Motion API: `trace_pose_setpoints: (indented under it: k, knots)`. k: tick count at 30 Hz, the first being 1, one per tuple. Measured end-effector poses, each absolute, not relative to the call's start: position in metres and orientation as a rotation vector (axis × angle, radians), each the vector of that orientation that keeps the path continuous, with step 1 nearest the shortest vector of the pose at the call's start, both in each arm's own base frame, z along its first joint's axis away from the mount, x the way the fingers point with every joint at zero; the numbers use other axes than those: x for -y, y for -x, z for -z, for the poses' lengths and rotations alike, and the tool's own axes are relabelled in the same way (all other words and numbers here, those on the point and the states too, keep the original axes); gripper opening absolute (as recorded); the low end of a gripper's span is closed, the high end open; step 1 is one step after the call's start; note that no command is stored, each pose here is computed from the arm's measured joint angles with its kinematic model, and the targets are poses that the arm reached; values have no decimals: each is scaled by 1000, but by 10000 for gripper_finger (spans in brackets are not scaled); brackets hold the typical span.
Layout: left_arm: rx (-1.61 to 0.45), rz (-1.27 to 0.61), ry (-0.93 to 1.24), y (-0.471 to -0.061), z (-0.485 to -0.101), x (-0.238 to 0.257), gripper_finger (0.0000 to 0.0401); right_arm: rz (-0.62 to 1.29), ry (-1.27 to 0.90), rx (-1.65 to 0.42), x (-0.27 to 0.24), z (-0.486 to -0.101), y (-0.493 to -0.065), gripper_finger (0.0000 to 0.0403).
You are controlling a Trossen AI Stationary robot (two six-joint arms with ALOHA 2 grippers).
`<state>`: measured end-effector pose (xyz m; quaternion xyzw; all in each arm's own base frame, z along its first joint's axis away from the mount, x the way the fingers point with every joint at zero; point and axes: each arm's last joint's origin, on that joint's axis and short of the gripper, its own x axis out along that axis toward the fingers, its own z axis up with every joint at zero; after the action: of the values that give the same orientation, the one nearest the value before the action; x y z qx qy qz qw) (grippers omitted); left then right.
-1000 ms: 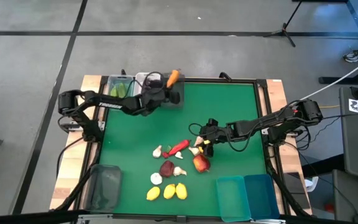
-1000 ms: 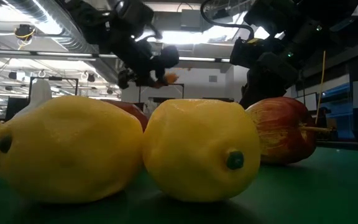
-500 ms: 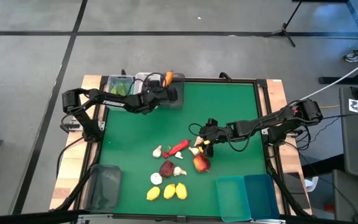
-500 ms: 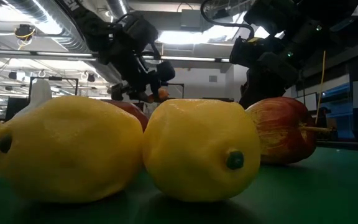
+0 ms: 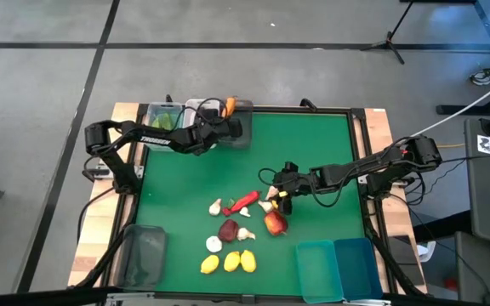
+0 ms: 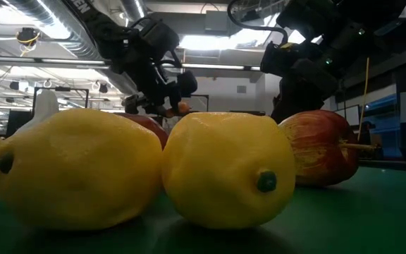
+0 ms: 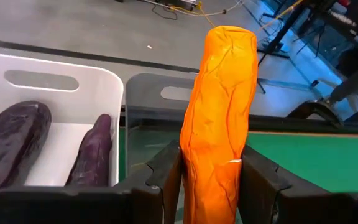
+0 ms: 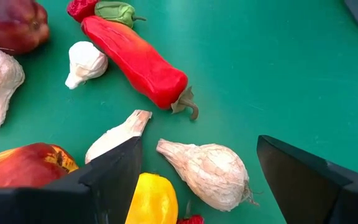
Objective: Sort produce into baskets
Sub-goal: Put the orange chili pepper into the top black bin, then put the red chili pepper into the top black bin
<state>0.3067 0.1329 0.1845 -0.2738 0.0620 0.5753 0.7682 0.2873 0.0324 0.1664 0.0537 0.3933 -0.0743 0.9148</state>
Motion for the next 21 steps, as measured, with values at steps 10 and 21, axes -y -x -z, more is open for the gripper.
trace_pose_setpoints:
  k: [10,21]
  knots:
    - [-181,-1189,567,-307,-186,-139,201,154,-112,-810,-32,-166,-287,317]
    - [-275,-1006,503,-312,-191,-129,249,154,-112,-811,-32,-166,-287,317]
